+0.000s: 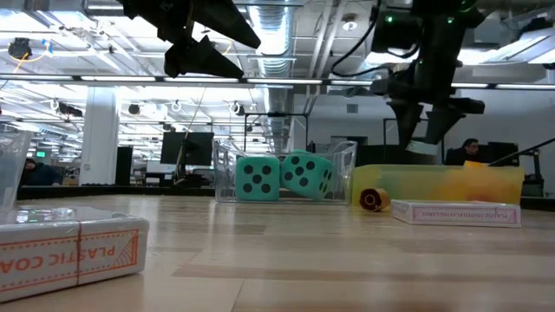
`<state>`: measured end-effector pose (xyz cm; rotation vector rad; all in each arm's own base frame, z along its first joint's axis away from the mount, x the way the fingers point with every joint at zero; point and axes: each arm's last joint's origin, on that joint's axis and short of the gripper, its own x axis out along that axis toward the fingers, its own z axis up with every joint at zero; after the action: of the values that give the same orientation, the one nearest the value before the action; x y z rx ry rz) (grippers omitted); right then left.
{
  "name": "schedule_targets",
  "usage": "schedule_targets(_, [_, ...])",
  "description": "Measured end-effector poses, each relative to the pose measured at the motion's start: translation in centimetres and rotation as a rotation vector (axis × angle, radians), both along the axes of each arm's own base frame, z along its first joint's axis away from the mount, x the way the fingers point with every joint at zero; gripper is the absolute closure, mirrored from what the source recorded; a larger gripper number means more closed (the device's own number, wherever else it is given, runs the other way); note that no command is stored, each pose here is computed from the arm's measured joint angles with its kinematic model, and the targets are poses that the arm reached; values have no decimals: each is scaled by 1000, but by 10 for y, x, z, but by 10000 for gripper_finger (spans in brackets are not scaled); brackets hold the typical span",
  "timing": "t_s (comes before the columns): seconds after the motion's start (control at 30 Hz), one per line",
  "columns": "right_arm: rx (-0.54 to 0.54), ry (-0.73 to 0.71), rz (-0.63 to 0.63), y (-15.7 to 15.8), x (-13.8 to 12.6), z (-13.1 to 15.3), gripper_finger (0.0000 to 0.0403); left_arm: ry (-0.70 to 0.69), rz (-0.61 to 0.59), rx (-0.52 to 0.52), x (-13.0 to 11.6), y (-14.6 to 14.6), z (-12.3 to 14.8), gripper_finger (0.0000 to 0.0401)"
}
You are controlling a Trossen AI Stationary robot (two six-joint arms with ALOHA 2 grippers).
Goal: Pick & Place Toys
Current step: Put the light blue game piece into the yellow bin
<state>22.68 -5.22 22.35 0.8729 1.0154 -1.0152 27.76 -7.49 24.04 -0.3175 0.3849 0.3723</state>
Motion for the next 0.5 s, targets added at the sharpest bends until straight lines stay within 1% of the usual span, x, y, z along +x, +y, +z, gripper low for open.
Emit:
schedule_targets(0.23, [-15, 5, -6, -16, -3, 0, 200, 1, 0, 1, 0, 0, 0, 100])
schedule_targets(0.5, [-22, 15, -12, -25, -6, 0, 200, 1, 0, 1, 0, 0, 0, 100])
